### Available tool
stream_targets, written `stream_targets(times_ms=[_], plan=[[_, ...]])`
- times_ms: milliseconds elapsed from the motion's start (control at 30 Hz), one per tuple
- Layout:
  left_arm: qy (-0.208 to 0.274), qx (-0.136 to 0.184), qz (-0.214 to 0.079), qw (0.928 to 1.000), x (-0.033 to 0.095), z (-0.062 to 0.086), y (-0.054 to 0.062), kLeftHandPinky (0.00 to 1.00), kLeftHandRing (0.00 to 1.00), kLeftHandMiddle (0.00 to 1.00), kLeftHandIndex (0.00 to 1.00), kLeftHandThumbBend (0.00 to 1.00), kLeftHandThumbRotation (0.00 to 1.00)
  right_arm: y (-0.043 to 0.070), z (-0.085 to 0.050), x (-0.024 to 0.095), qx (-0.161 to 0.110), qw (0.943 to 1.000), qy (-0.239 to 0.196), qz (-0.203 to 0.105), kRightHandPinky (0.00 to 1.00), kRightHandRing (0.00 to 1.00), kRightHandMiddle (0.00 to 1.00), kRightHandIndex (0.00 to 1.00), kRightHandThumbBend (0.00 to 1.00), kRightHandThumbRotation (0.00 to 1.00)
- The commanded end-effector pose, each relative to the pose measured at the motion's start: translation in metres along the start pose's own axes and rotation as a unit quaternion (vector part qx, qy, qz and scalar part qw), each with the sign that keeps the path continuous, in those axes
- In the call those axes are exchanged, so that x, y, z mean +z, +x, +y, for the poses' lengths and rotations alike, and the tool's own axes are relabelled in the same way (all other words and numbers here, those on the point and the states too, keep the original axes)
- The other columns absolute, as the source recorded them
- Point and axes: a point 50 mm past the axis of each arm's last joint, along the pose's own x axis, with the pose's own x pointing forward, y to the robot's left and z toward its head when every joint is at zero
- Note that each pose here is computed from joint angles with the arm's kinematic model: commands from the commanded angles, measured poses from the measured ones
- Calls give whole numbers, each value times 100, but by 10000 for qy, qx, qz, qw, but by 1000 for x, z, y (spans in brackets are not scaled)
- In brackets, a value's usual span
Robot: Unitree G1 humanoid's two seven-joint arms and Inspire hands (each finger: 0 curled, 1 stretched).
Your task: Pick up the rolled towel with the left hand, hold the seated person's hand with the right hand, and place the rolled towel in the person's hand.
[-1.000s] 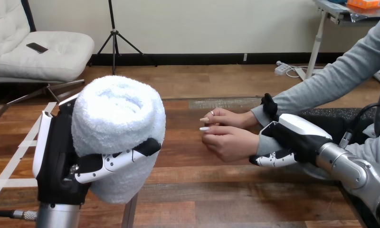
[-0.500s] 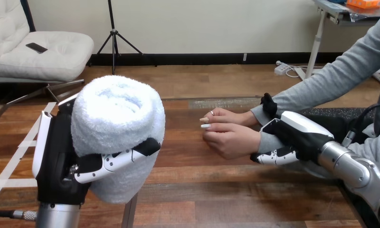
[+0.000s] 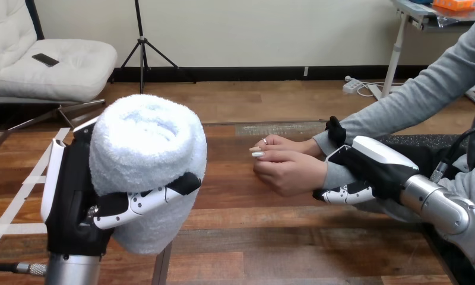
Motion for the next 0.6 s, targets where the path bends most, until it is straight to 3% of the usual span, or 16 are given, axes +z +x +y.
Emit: stream_targets(times_ms=[0, 267, 567], plan=[[43, 58, -409, 9991, 8, 1, 16, 21, 27, 33, 37, 60, 0, 4, -22, 16, -431, 9980, 45, -461, 22, 26, 33, 36, 44, 29], [19, 186, -425, 9989, 6, 0, 19, 22, 27, 33, 37, 61, 0, 4, -23, 18, -416, 9976, -1, -546, 22, 27, 33, 37, 44, 28], [48, 449, -474, 9979, -5, -2, 28, 20, 26, 32, 37, 63, 0, 5, -24, 21, -366, 9974, -55, -617, 22, 26, 33, 36, 44, 31]])
